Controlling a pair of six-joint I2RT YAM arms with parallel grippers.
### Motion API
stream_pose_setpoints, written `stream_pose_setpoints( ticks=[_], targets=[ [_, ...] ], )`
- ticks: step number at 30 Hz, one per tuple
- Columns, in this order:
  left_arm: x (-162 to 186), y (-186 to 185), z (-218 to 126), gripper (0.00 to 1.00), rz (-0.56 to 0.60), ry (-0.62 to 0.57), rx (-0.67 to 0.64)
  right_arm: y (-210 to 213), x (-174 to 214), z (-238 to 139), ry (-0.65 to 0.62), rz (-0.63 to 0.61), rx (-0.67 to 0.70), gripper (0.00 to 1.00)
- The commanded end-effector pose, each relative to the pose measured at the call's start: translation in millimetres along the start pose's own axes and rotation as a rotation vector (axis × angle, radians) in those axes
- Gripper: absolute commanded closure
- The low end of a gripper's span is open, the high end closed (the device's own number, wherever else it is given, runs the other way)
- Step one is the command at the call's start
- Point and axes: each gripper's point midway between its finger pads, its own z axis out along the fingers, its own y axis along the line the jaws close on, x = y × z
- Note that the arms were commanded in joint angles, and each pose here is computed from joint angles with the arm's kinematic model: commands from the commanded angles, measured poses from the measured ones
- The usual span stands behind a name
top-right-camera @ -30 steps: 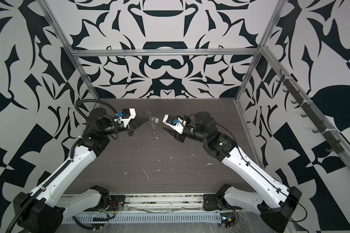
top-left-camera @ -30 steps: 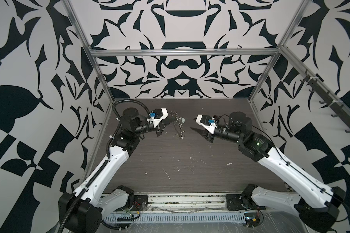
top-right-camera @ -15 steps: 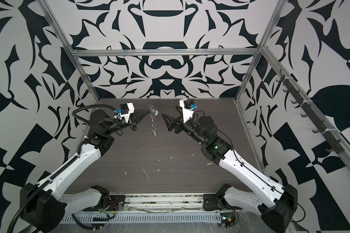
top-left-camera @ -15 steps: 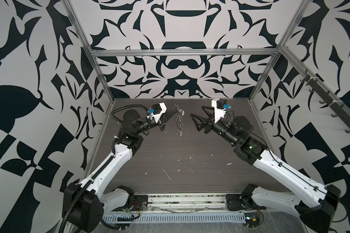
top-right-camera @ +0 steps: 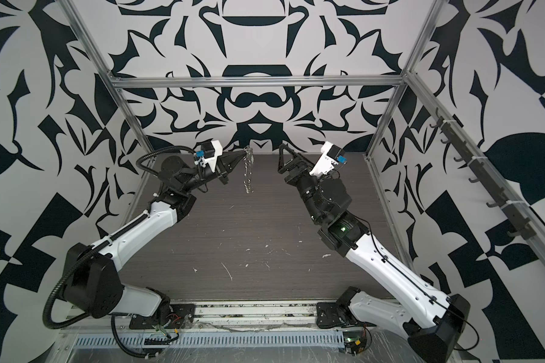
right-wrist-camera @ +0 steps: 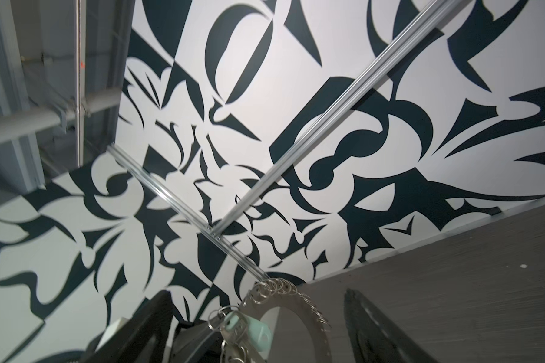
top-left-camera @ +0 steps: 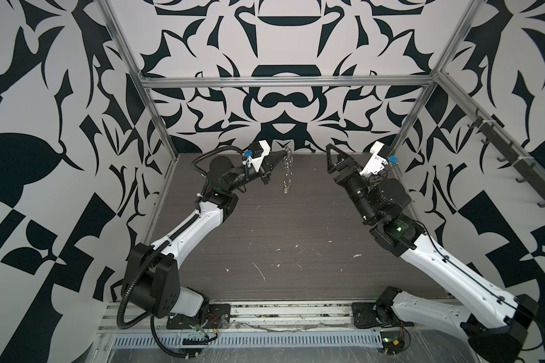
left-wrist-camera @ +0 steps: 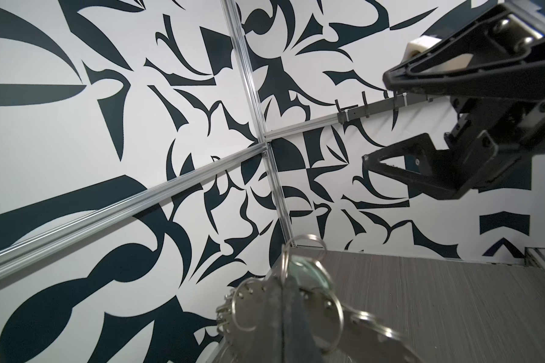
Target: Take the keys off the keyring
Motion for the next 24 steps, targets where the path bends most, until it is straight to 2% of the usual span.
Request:
stream_pose_setpoints(
  ticks=[1, 5, 10, 20, 24],
  targets=[
    [-33, 11, 11, 1.0, 0.04, -0.096, -0.034, 6, -31, 2, -0.142, 0.19, -0.022, 0.11],
    [-37, 15, 25, 1.0, 0.043, -0.112, -0.045, -11, -34, 15, -0.15, 0.335, -0.003, 0.11],
    [-38, 16, 41, 1.0, 0.058, -0.116, -0.06, -16, -33, 33, -0.14, 0.509, -0.069, 0.1],
    [-42, 15, 61, 1.0, 0.056, -0.15, -0.063, -14, -23, 51, -0.121, 0.749, -0.171, 0.09],
    [-44, 15, 65, 1.0, 0.043, -0.172, -0.058, -12, -21, 54, -0.113, 0.792, -0.197, 0.09]
  ],
)
